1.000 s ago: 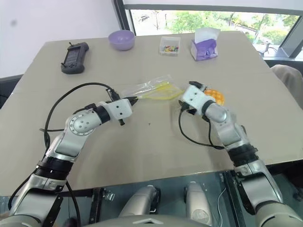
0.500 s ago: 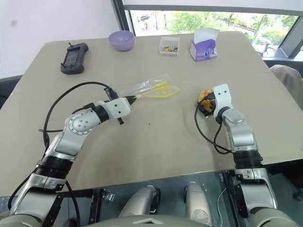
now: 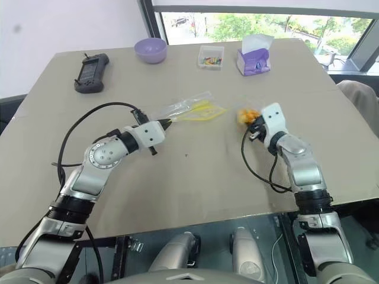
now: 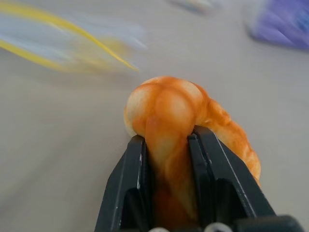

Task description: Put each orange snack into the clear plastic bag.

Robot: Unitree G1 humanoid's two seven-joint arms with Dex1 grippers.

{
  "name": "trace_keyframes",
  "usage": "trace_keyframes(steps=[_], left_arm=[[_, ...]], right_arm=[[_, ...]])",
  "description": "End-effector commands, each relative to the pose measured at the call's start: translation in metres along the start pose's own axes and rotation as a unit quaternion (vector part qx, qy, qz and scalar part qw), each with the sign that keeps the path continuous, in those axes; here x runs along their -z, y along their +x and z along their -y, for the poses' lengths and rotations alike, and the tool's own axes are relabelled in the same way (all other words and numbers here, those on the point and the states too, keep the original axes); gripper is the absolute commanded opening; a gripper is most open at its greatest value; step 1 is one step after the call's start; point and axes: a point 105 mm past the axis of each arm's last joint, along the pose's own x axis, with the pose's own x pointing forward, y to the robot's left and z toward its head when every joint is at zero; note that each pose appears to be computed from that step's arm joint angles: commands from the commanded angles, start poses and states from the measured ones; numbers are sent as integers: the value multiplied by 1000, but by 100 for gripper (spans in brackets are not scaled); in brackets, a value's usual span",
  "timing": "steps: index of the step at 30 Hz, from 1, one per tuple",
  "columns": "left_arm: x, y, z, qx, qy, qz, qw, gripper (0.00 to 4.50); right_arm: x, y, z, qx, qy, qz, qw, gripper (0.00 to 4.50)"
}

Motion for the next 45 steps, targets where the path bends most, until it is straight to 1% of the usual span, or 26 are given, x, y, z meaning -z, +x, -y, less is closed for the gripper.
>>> trace_keyframes(steps=[1, 4, 8, 12, 15, 18, 21, 24, 29, 30, 34, 36, 38, 43, 44, 45], left_arm=[[-14, 0, -12, -18, 13, 24, 999, 0], [-18, 1, -12, -18, 13, 32, 999, 0], [-27, 1, -7, -10, 15, 51, 999, 0], [-36, -4, -1, 2, 29, 72, 997, 0], [-38, -6, 1, 7, 36, 79, 996, 0], [-40, -9, 9, 25, 57, 90, 994, 0], [-41, -11, 17, 44, 70, 97, 992, 0], [-39, -11, 19, 52, 72, 99, 991, 0], [-29, -16, 18, 69, 86, 89, 990, 0], [-28, -17, 18, 74, 93, 90, 989, 0], [-31, -15, 12, 79, 111, 102, 985, 0], [-32, -12, 8, 75, 115, 108, 985, 0], [-34, -11, 8, 76, 119, 114, 983, 0], [-38, -11, 8, 75, 118, 131, 981, 0], [-39, -11, 9, 77, 115, 135, 981, 0], [-40, -12, 10, 80, 116, 140, 980, 0]], right_arm=[[-35, 9, -33, -66, -14, 49, 997, 105], [-39, 19, -43, -83, -18, 50, 995, 105], [-33, 32, -48, -87, -24, 38, 995, 105], [-25, 42, -44, -82, -31, 19, 996, 105], [-19, 46, -42, -88, -48, 5, 995, 105], [-17, 51, -41, -91, -52, 0, 994, 105], [-21, 56, -42, -96, -48, 6, 994, 105], [-29, 60, -46, -105, -16, 23, 994, 105], [-30, 62, -43, -102, 9, 27, 994, 105], [-29, 62, -40, -96, -2, 23, 995, 105], [-24, 64, -38, -89, -113, 13, 990, 105], [-22, 65, -43, -97, -134, 17, 986, 105], [-24, 67, -45, -97, -125, 25, 987, 105], [-27, 72, -48, -93, -28, 37, 995, 105], [-25, 73, -47, -88, -22, 33, 995, 105], [-23, 75, -46, -83, -37, 27, 996, 105]])
